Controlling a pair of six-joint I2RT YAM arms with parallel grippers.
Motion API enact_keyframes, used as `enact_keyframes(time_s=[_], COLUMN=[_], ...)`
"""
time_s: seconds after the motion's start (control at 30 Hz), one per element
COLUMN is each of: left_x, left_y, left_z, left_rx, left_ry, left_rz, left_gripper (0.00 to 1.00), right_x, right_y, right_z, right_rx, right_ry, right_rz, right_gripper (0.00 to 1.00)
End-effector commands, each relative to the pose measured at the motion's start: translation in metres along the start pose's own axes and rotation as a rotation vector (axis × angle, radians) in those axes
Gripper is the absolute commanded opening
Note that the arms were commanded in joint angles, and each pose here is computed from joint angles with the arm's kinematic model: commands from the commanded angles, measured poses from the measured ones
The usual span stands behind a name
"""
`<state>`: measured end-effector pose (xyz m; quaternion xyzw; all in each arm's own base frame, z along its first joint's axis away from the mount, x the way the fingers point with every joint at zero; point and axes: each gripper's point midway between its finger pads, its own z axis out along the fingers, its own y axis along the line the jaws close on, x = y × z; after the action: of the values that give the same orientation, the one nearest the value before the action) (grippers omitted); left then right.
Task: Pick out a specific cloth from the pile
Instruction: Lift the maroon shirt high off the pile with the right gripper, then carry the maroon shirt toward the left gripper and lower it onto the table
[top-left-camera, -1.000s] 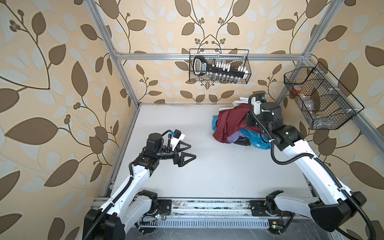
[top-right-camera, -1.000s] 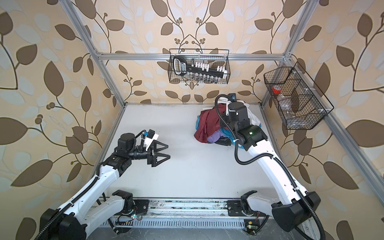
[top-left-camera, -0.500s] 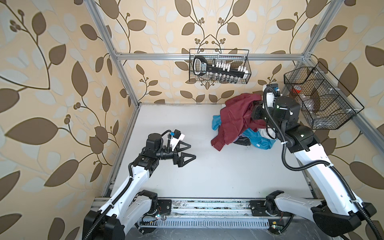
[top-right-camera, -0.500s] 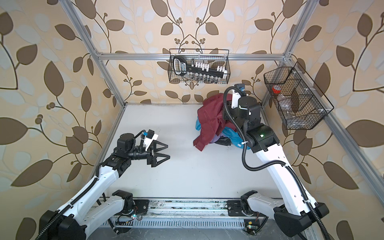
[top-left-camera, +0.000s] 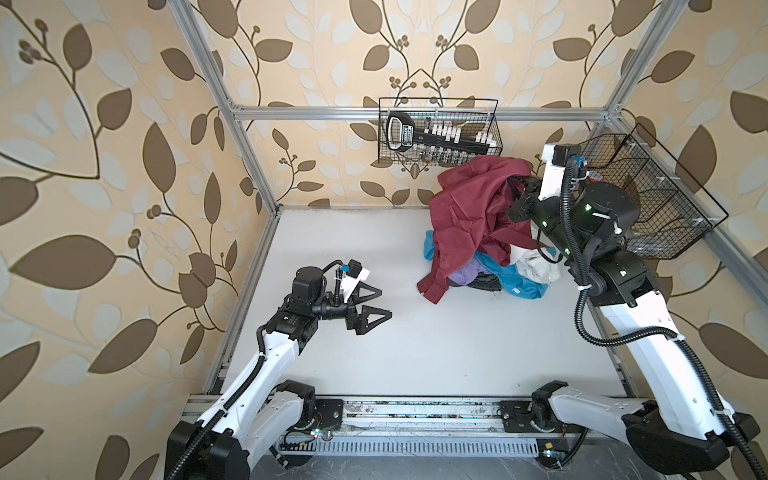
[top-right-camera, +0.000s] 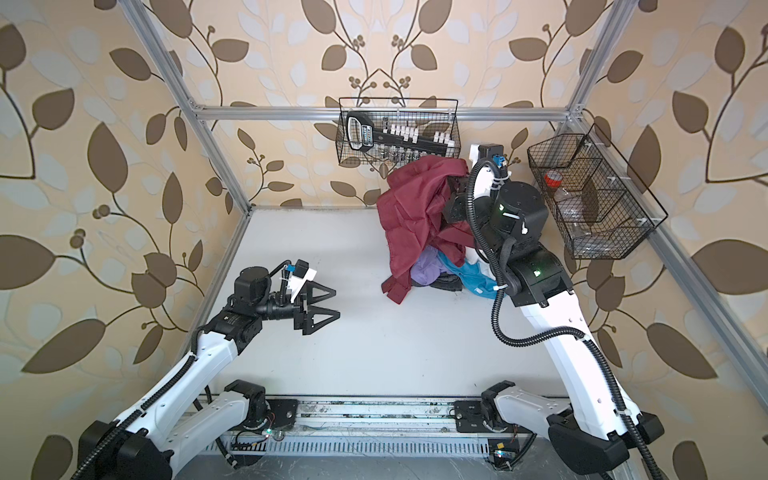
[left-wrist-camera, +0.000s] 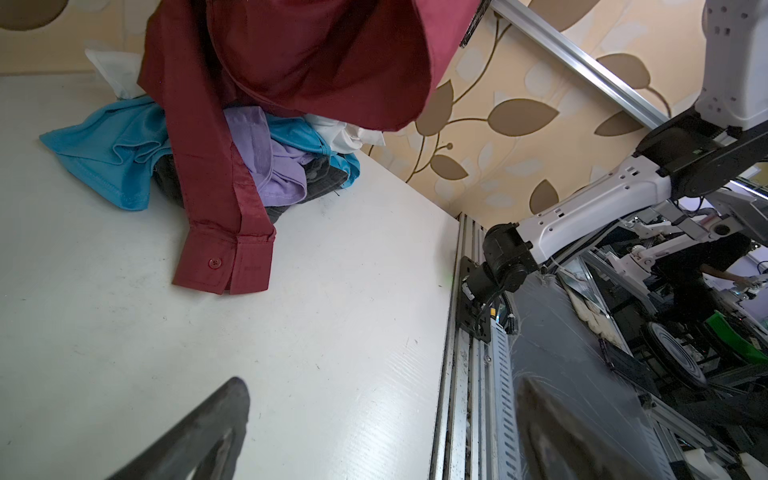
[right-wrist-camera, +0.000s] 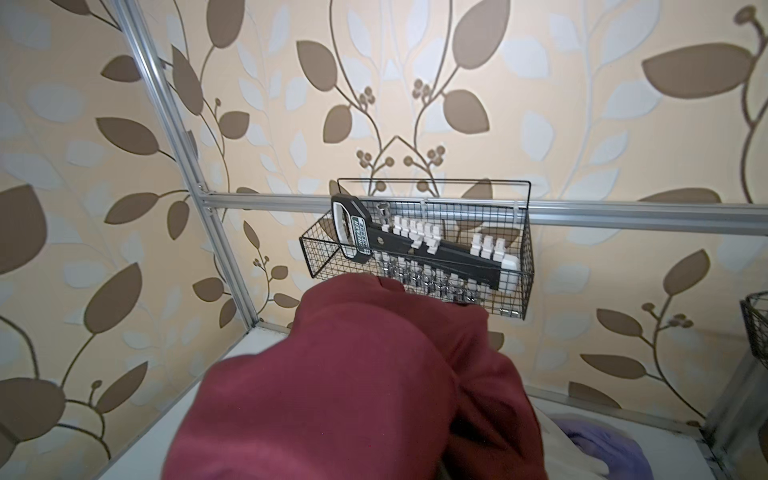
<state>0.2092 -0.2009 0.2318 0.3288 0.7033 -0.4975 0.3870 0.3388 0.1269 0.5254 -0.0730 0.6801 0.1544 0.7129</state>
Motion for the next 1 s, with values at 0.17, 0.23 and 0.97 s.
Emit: enact_keyframes(time_s=[0.17,0.23,0.97], left_x=[-0.010,-0.011,-0.007], left_y=[-0.009,-0.010,-0.018], left_z=[-0.002,-0.003,-0.008], left_rx=[-0.003,-0.002,-0.016], left_ry=[-0.020,-0.022,-0.037], left_rz=[0.071,0.075,0.138], left_gripper=[0.99,0.99,0.99], right_x=[-0.094,-0.096,0.140], right_y=[0.064,0.075,0.176], right_z=[-0.034,-0.032,0.107], right_rx=[-0.357,-0.424,-0.688], right_ry=[-0.272,-0.271,0.284], right_rz=[0.019,0.032,0.220], right_gripper=[0.00,0.00,0.00])
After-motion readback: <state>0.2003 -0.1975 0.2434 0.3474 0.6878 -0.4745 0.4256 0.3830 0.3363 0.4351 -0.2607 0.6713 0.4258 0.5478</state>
